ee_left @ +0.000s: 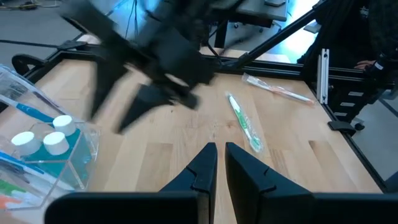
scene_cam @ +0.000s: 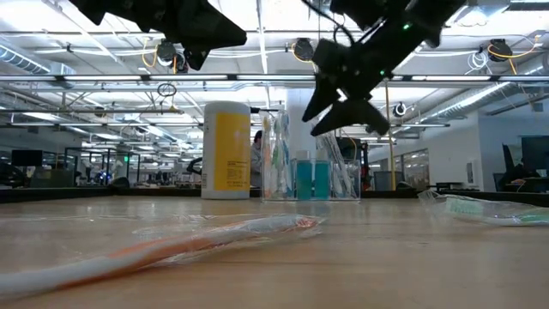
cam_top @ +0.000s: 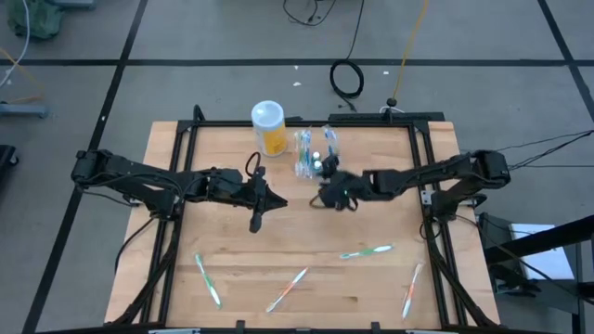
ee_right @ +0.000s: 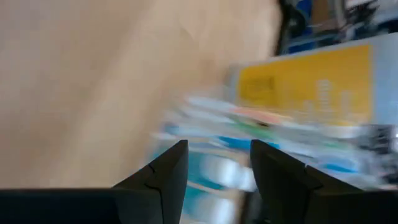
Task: Pick & Place toothbrushing station
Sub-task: Put the right green toothbrush into the transparent organizer
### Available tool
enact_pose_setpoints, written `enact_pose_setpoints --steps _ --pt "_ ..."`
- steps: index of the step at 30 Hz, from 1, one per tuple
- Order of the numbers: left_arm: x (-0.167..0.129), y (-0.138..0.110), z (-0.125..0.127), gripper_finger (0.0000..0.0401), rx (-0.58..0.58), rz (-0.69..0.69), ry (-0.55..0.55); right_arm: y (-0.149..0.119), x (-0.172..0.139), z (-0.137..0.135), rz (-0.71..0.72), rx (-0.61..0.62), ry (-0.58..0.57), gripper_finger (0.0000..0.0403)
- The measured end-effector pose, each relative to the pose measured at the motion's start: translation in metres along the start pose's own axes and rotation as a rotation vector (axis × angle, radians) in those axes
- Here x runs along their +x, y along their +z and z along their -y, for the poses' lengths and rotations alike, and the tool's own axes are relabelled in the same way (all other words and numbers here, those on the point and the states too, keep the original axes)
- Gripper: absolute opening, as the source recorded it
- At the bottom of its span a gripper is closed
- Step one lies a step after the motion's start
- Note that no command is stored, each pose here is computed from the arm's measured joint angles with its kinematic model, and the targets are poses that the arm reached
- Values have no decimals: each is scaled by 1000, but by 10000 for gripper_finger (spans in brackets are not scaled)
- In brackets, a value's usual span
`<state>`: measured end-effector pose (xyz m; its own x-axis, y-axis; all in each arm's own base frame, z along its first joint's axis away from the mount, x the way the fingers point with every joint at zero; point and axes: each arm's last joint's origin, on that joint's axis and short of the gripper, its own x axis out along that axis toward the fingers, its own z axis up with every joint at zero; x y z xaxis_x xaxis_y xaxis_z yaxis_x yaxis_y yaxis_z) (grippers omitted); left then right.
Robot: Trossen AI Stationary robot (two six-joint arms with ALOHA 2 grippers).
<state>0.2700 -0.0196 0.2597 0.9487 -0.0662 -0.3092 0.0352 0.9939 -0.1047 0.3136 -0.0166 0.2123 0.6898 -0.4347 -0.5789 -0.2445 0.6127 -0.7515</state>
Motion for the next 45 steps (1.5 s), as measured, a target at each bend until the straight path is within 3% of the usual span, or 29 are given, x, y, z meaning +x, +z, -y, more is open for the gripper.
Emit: enact_pose_setpoints --steps 3,7,13,16,18,26,34,38,45 --pt "0 0 0 33 0 1 0 11 -11 -23 -1 89 102 166" --pt "0 1 0 33 -3 9 -1 20 -33 -53 13 240 354 165" --pt "0 7 1 33 -27 75 -8 36 -70 -77 11 643 730 161" --pt "0 10 1 33 -26 103 -12 41 -82 -95 -52 824 825 158" --pt "-1 11 1 33 -27 119 -14 36 -88 -116 -113 854 859 157" --pt "-1 12 1 33 -68 123 -17 12 -90 -167 -35 854 745 161" --pt "-1 12 1 33 -134 121 -21 -20 -79 -188 102 834 620 144" --pt "-1 10 2 33 -140 106 -21 -23 -72 -189 119 744 591 115" --pt "0 9 1 33 -161 96 -20 -22 -60 -180 161 751 588 19"
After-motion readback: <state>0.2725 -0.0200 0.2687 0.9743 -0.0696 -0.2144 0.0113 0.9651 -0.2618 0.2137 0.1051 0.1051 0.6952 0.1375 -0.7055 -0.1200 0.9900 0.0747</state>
